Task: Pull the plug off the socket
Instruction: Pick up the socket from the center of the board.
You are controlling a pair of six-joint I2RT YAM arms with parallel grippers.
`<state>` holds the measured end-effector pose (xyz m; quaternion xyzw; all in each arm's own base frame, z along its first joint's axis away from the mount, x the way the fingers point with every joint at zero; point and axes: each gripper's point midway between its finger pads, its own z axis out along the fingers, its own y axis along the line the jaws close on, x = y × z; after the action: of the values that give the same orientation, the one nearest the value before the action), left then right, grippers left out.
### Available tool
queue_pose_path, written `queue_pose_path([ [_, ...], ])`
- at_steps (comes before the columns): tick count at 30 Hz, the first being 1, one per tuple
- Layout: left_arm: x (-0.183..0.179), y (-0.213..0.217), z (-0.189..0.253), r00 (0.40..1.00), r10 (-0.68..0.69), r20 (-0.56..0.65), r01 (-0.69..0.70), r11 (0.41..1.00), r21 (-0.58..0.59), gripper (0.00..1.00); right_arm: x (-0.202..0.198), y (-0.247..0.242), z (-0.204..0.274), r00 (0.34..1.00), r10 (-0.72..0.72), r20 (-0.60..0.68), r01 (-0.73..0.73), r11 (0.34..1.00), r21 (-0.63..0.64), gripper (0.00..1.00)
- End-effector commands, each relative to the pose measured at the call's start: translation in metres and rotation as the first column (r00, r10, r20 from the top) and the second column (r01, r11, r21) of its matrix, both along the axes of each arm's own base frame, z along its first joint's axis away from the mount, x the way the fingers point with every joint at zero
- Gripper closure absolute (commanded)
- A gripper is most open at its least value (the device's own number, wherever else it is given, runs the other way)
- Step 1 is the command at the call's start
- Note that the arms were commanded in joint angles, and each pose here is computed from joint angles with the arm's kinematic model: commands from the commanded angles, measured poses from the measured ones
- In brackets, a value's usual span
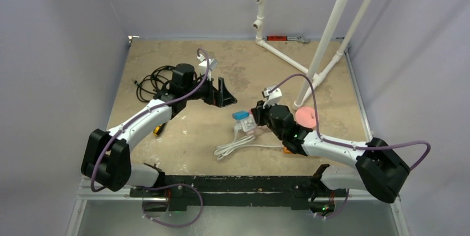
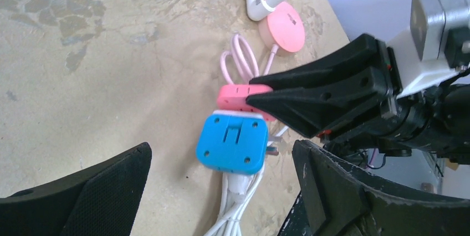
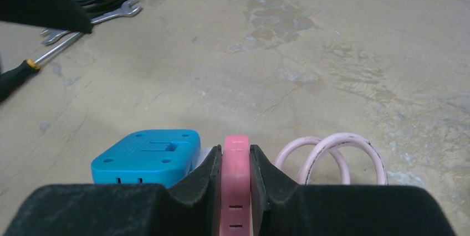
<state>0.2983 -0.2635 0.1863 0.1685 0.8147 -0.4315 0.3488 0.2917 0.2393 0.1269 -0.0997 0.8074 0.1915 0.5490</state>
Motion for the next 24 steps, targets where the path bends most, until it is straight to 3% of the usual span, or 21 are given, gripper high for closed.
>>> queue_pose_path([
  [1, -0.011, -0.009, 0.019, 0.996, -0.067, 0.055, 0.069, 0.997, -0.042, 0.00, -0.008, 0.023, 0.086, 0.961, 0.010, 0.277, -0.070, 0.976, 0.208, 1.00],
  [6, -0.031, -0.020, -0.004, 0.991, -0.132, -0.013, 0.132, 0.991, -0.003, 0.00, -0.020, 0.008, 0.101, 0.944, -0.035, 0.329, -0.053, 0.965, 0.256, 1.00],
  [18, -0.043, -0.031, -0.006, 0.981, -0.188, 0.045, 0.186, 0.981, 0.056, 0.01, -0.039, -0.010, 0.122, 0.928, -0.057, 0.367, -0.091, 0.923, 0.373, 1.00],
  [24, -0.057, -0.044, 0.005, 0.968, -0.246, 0.058, 0.246, 0.969, 0.003, 0.01, -0.059, -0.015, 0.148, 0.910, -0.017, 0.415, -0.179, 0.887, 0.427, 1.00],
])
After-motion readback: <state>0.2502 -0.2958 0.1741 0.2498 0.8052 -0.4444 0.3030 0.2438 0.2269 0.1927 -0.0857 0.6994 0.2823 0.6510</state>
